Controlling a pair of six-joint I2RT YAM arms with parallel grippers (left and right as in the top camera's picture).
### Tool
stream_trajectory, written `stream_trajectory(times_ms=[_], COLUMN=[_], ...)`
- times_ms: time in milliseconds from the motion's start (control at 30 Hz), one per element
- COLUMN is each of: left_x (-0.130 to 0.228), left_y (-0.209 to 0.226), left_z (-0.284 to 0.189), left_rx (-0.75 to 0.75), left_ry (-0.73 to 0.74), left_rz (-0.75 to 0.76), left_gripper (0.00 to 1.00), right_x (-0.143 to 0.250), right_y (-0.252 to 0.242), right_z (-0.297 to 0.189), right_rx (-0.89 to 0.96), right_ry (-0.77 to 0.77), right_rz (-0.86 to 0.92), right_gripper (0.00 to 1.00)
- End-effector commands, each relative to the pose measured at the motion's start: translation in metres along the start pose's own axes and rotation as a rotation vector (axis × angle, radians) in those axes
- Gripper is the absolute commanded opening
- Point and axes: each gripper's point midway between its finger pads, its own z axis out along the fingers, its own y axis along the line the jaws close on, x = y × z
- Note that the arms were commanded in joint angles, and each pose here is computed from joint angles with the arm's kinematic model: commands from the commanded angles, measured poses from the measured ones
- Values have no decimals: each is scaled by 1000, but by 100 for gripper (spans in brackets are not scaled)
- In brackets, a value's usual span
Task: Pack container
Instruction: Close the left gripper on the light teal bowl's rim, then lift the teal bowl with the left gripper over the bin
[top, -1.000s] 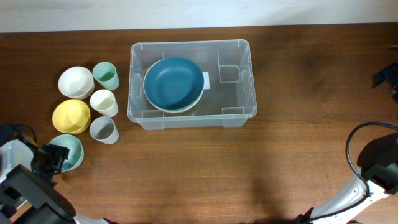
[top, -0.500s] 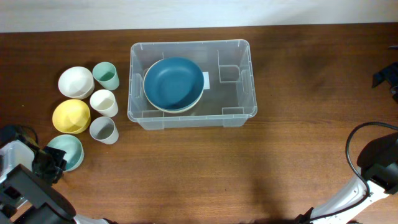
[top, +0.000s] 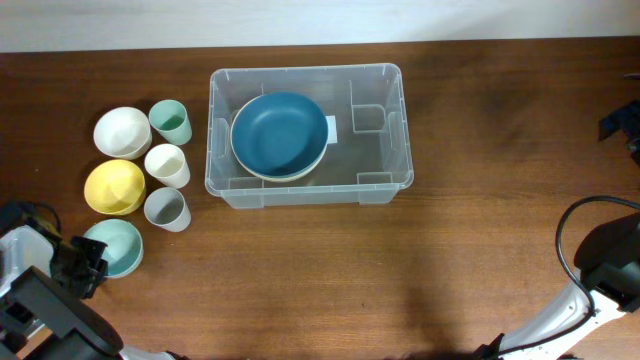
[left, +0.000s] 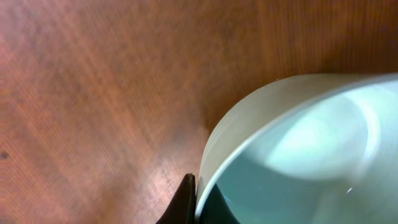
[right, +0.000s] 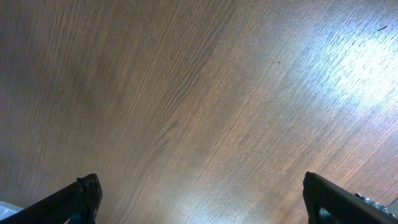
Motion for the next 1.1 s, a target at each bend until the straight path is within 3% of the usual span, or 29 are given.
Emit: stream_trajectory(times_ms=[0, 267, 633, 867, 1067], left_x=[-6, -27, -30, 16, 108], left_y=[31, 42, -19, -106, -217], left_z=[-1, -41, -152, -261, -335], left_rx=[-113, -43, 228, 524, 926], left_ry=[-3, -99, -383, -636, -750], left_rz=[-40, -123, 17, 279, 556], left_gripper=[1, 1, 1, 1, 1], right_x=[0, 0, 0, 0, 0], right_y=[-4, -4, -4, -4, -4], right_z=[-6, -6, -6, -6, -6], right_rx=[8, 8, 8, 8, 8], right_ry=[-20, -20, -20, -20, -20], right_rz=[-4, -4, -4, -4, -4], right_gripper=[99, 99, 99, 99, 99])
